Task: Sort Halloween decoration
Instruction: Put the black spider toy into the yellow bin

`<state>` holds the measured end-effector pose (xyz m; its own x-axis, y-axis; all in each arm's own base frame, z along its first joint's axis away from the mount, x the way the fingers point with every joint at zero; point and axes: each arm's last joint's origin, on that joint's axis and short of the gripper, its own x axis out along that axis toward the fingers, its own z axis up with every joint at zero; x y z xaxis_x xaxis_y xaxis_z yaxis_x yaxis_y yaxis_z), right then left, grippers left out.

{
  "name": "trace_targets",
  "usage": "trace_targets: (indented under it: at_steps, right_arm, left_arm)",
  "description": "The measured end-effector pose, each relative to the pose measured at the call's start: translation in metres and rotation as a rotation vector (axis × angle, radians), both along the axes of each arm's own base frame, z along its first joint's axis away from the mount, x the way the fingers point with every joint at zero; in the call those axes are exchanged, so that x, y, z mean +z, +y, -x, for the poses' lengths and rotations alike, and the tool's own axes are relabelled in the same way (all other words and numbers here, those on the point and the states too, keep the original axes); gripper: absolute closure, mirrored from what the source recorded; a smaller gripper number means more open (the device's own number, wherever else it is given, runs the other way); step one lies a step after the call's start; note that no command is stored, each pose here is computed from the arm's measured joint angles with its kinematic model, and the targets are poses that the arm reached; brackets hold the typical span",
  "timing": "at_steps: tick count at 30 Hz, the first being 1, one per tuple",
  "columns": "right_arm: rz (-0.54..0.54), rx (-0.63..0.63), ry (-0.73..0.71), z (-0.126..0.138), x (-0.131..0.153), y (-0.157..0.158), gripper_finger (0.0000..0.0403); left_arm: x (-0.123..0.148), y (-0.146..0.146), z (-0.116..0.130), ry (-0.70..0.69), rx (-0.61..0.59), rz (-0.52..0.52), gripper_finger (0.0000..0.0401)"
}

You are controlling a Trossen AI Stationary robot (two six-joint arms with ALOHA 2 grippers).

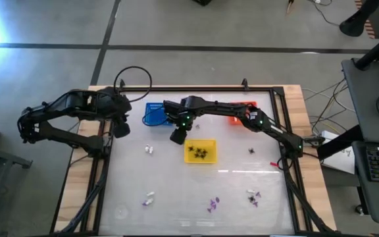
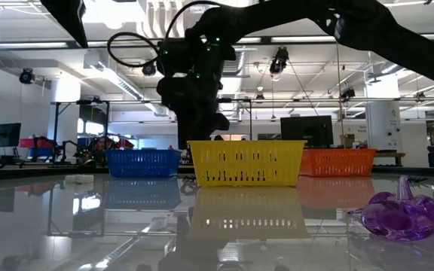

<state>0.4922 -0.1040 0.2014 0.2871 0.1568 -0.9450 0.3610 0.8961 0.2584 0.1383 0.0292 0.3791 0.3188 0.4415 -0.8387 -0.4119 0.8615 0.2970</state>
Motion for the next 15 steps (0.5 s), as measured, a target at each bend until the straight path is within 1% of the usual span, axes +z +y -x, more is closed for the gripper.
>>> trace_targets:
  at_steps: [9, 15]
  right_arm:
    - [-0.009, 0.000, 0.034, -0.003, -0.017, 0.001, 0.0245]
    - [0.002, 0.067, 0.033, -0.006, -0.022, 0.007, 0.0245]
  left_arm:
    - [0.004, -0.001, 0.009, -0.029, 0.000, -0.004, 0.0289]
    - [0.005, -0.002, 0.012, -0.044, 0.001, -0.005, 0.0289]
